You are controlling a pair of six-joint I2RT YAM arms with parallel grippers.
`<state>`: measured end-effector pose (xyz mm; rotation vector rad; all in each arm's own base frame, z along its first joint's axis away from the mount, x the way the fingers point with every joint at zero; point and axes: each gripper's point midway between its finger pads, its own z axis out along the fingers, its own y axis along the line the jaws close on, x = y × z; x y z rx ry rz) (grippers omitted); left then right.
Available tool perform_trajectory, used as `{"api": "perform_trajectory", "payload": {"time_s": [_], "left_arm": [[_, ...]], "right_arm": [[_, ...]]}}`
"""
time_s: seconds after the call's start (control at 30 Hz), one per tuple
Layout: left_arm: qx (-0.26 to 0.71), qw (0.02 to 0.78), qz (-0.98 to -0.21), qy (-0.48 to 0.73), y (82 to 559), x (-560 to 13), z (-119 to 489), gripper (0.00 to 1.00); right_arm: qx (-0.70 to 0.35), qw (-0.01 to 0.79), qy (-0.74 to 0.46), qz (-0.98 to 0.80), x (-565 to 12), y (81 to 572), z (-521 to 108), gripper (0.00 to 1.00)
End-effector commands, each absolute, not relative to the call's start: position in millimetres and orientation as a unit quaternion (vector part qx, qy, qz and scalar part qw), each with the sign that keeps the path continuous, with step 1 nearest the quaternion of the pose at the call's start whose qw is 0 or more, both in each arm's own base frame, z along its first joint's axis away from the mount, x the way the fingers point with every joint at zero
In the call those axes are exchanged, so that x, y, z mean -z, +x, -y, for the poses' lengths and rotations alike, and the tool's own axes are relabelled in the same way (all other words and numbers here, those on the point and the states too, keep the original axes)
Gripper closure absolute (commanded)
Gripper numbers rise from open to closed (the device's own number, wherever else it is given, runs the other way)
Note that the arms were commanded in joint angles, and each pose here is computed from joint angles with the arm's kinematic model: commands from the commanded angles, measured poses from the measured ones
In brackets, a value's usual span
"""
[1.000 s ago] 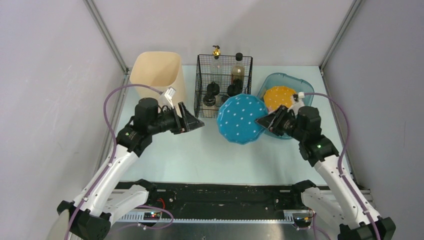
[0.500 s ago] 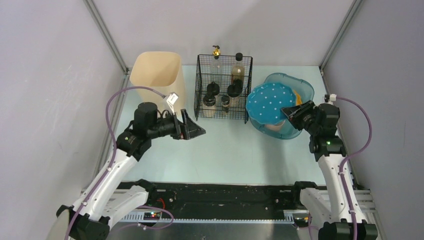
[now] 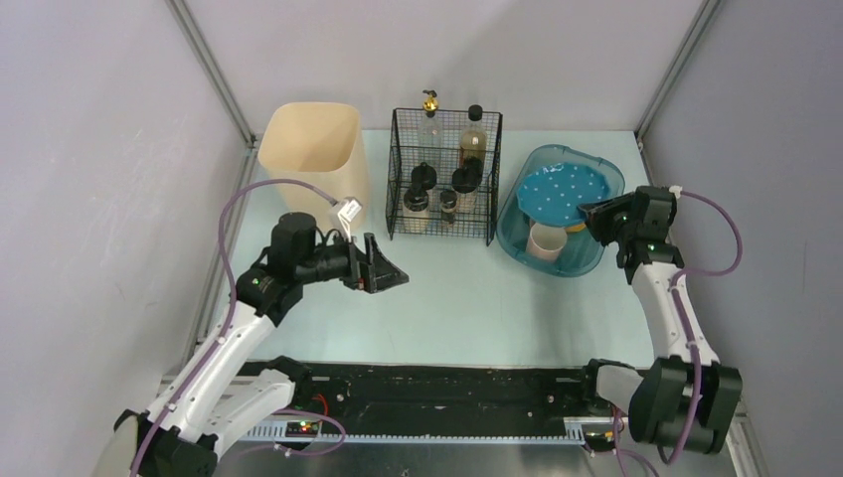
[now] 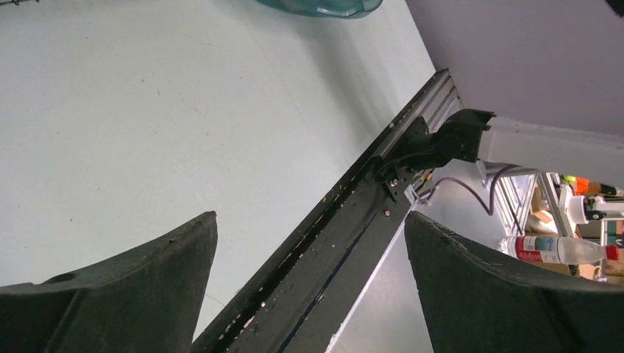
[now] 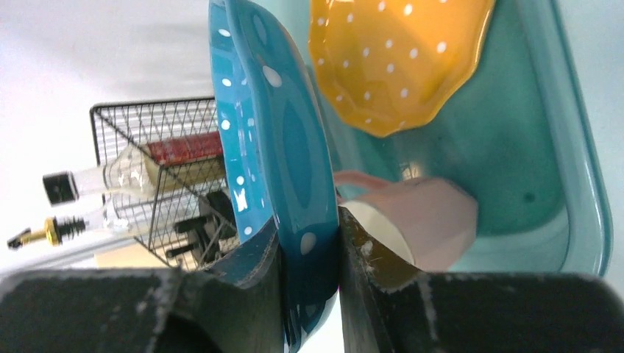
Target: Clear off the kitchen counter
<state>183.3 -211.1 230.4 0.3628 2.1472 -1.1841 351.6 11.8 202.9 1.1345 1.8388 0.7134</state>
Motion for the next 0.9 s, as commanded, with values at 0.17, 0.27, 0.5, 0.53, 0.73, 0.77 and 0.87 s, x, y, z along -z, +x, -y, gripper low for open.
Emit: {"api": "perform_trajectory", "payload": {"time_s": [0.17, 0.27, 0.5, 0.53, 0.73, 0.77, 0.87], "left_arm": [[0.456, 0.306, -0.816, 0.181, 180.0, -213.3, 216.0, 0.0], [0.457, 0.303, -0.817, 0.18, 180.6, -212.8, 215.9, 0.0], [0.461, 0.301, -0.816, 0.173, 181.1, -212.3, 213.7, 0.0], [0.461, 0.302, -0.816, 0.172, 181.2, -212.7, 213.4, 0.0], [0.464, 0.301, -0.816, 0.17, 182.0, -212.1, 212.8, 0.0], [0.465, 0.3, -0.816, 0.169, 182.1, -211.6, 213.0, 0.0], [0.465, 0.297, -0.817, 0.166, 182.6, -210.2, 212.6, 0.0]], "right_arm": [[-0.342, 0.514, 0.447, -0.648, -283.4, 419.7, 13.3, 1.0], [-0.341, 0.502, 0.456, -0.651, -271.2, 432.3, 16.8, 1.0], [-0.33, 0.478, 0.474, -0.662, -240.0, 447.9, 20.4, 1.0], [-0.329, 0.476, 0.475, -0.663, -235.9, 450.4, 20.8, 1.0], [-0.316, 0.459, 0.483, -0.675, -210.7, 458.1, 24.3, 1.0], [-0.314, 0.455, 0.483, -0.679, -204.7, 459.5, 24.2, 1.0], [-0.309, 0.446, 0.482, -0.688, -193.7, 460.9, 23.7, 1.0]]}}
